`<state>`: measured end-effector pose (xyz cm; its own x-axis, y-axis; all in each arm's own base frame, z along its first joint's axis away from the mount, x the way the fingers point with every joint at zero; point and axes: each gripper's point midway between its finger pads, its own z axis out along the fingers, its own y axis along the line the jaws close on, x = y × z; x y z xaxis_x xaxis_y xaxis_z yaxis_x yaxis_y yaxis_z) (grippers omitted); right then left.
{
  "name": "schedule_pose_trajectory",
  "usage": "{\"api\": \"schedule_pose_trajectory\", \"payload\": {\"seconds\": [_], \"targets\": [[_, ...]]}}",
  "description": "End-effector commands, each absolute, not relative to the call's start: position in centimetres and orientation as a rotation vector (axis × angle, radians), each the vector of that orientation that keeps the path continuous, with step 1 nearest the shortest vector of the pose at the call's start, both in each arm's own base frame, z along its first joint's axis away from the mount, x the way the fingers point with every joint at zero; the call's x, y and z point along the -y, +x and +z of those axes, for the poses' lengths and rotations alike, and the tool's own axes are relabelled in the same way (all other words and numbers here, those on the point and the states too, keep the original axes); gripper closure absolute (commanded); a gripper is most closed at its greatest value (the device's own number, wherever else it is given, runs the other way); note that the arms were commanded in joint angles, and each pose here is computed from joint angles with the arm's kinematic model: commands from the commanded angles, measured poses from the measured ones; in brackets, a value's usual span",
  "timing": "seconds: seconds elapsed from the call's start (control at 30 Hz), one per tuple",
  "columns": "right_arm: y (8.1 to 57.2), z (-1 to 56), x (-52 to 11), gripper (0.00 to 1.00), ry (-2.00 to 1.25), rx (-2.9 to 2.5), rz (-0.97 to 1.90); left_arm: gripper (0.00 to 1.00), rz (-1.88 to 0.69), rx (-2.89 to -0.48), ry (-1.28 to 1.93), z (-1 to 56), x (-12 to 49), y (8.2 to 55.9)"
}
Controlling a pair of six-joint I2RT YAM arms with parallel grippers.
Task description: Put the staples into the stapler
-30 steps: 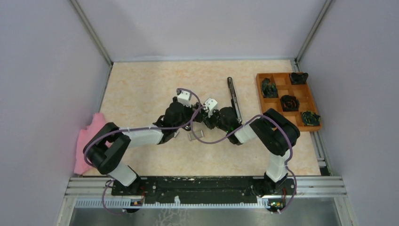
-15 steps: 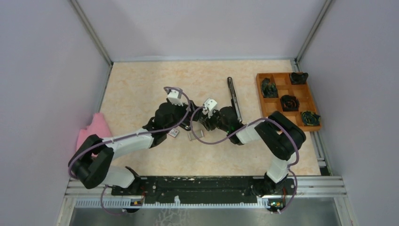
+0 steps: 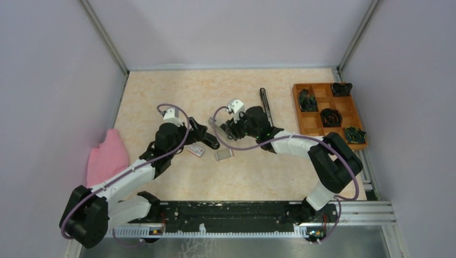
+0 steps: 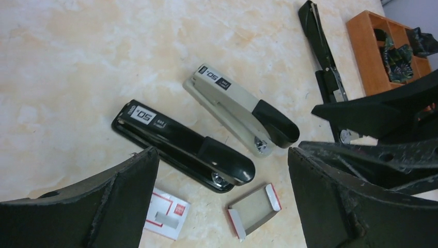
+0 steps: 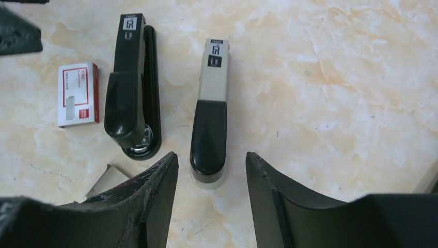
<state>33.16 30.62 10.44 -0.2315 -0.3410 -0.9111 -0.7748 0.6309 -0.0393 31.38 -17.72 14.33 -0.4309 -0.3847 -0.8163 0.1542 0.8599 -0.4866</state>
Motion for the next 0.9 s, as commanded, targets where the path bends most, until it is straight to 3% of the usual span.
{"api": "schedule_pose_trajectory", "payload": {"seconds": [0.0,0.43,0.57,0.77,0.87], "targets": [[33.9,11.5,-32.1,0.48,-0.936,-1.855,0.537,0.01,-0.499,-1.943,-0.184,13.3,15.4,30.3],[35.1,8.2,-34.0,0.53,-0.979,-2.004,0.506,0.01,-0.436,-1.866,-0.162,14.0,13.3,29.2],[34.8,6.7,-33.9,0.62,-1.003,-2.031,0.498,0.01,-0.454,-1.851,-0.160,14.3,13.4,29.0],[33.7,2.9,-32.7,0.89,-1.061,-2.104,0.464,0.01,-0.454,-1.848,-0.160,14.4,13.3,28.9],[33.0,1.4,-31.9,0.94,-1.080,-2.145,0.440,0.01,-0.461,-1.846,-0.158,14.5,13.4,28.9]]}}
